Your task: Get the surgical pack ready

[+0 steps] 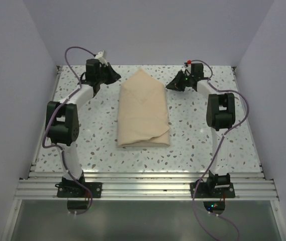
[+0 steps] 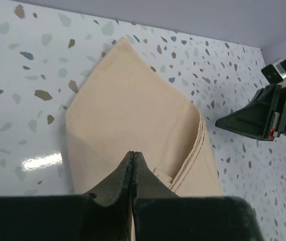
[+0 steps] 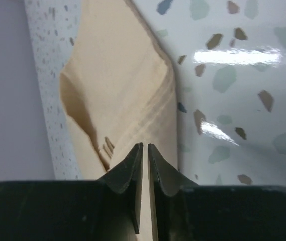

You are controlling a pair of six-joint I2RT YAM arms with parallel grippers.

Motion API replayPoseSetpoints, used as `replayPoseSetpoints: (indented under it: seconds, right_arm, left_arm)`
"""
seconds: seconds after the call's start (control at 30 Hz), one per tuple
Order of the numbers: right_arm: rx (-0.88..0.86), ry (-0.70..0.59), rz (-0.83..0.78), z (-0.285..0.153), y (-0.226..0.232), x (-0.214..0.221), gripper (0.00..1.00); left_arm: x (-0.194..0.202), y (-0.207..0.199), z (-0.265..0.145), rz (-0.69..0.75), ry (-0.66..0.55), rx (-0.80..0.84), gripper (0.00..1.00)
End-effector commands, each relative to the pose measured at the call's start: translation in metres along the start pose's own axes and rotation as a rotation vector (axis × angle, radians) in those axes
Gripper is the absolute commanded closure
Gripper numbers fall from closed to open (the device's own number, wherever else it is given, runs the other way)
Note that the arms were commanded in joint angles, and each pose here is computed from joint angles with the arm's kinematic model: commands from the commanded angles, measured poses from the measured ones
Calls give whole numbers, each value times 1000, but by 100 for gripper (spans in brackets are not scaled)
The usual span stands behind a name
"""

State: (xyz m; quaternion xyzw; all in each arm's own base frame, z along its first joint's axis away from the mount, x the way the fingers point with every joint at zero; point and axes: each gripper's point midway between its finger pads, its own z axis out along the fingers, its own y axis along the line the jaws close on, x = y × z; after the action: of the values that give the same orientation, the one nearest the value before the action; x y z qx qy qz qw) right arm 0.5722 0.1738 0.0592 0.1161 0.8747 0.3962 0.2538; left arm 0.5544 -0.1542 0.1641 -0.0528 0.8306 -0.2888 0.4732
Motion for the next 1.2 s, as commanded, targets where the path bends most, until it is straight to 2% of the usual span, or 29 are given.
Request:
replayPoseSetpoints:
  seconds: [0.0,0.07,0.23,0.37,0.43,0.57,0.7,0.77,0.83,0.87,0.9,0.93,0.97,1.0,1.07,1.17]
  right_arm:
    - [-254,-40,-89,-23,78,-12,90]
    - [-308,-47,-80,-24,85,-10,99]
    - [-372,45,-6,0,81,10,100]
    - [-273,82,85,29,41,25,100]
    - [-186,76,85,40,14,31,100]
    - [-78,145,147,53,-19,50,100]
    - [-60,90,121,43,-30,31,100]
    - [-97,62,99,38,-19,14,100]
    - [-185,70,65,31,7,4,93]
    - [-228,49,31,22,29,-10,81]
    - [-250,53,26,15,38,-13,76]
    - [-245,49,23,8,45,-17,71]
    - [-245,34,-17,0,53,-23,61]
    - [-234,27,-31,-4,55,-25,57]
    - [-183,45,-50,-8,49,-21,48]
    - [-125,67,-52,-7,35,-14,46]
  left_arm:
    - [34,-9,19,-70,113,150,100]
    - [51,1,29,-99,154,143,100]
    - [80,21,45,-121,225,109,100]
    - [98,49,60,-146,260,10,100]
    - [119,68,63,-168,323,-64,100]
    - [117,81,66,-165,343,-101,100]
    - [97,72,60,-117,304,-80,100]
    - [81,64,55,-97,275,-65,100]
    - [62,52,49,-73,243,-35,100]
    - [53,46,46,-61,223,-20,99]
    - [47,42,44,-43,207,-10,88]
    - [36,37,38,-31,183,-7,82]
    - [27,37,36,-23,160,-6,67]
    - [20,35,34,-20,144,-5,59]
    - [13,39,34,-20,127,-6,49]
    - [14,47,40,-35,150,-25,46]
